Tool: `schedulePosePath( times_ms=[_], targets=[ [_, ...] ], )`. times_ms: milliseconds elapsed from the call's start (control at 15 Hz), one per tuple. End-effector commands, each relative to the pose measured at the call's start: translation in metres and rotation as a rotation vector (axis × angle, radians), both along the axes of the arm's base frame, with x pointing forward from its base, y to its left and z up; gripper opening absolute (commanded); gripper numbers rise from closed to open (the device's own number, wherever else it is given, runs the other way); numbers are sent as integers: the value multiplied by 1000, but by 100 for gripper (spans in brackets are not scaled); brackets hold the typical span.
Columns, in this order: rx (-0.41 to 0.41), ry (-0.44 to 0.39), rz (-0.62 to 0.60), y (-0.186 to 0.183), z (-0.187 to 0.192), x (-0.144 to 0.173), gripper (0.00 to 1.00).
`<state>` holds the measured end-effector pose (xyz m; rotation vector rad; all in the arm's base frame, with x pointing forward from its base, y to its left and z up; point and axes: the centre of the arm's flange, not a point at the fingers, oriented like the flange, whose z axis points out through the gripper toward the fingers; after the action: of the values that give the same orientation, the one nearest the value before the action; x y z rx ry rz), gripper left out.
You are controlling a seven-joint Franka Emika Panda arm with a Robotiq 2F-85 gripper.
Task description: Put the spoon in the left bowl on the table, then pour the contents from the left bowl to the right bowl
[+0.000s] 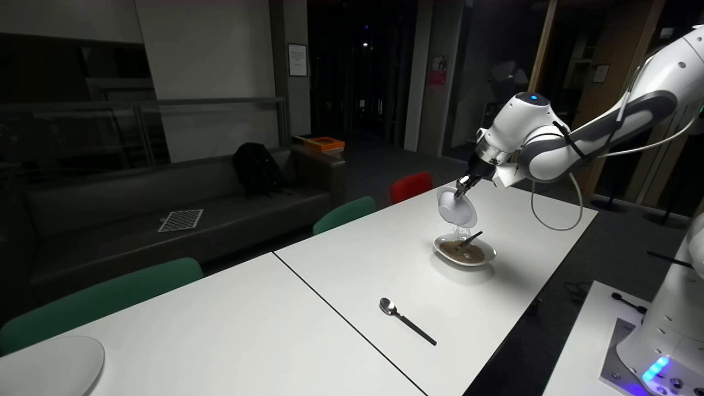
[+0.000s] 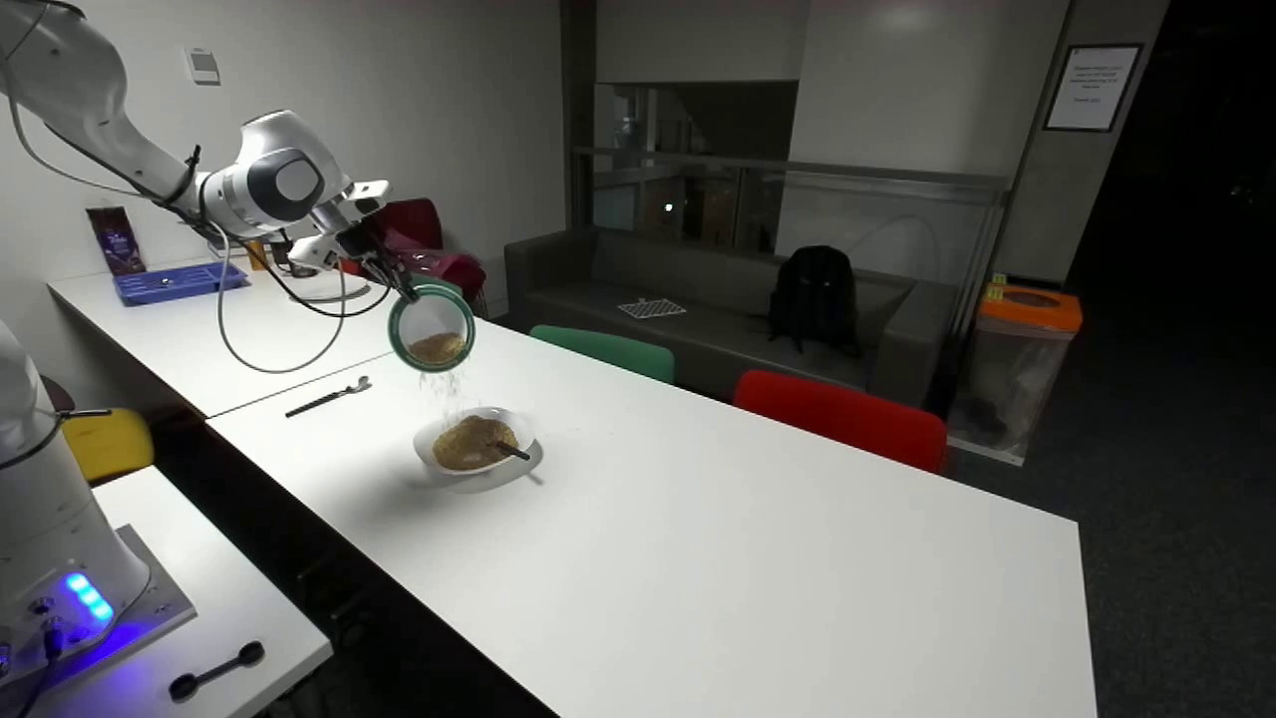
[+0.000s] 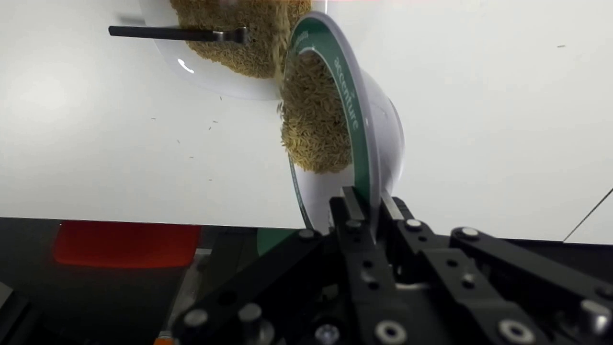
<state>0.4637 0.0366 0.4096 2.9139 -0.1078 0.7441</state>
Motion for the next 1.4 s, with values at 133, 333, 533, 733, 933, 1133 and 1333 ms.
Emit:
schedulePosePath(
  times_ms=[133, 333, 533, 733, 933, 1133, 1333],
  targets=[
    [33, -34, 29, -14, 10, -18, 3],
    [44, -32, 36, -17, 10, -19, 3],
    [56, -35, 40, -20, 11, -19, 3],
    [66, -41, 40, -25, 12, -19, 3],
    [80, -50, 35, -30, 13, -20, 3],
    [92, -54, 33, -33, 13, -20, 3],
    [104, -57, 33, -36, 14, -21, 3]
  ],
)
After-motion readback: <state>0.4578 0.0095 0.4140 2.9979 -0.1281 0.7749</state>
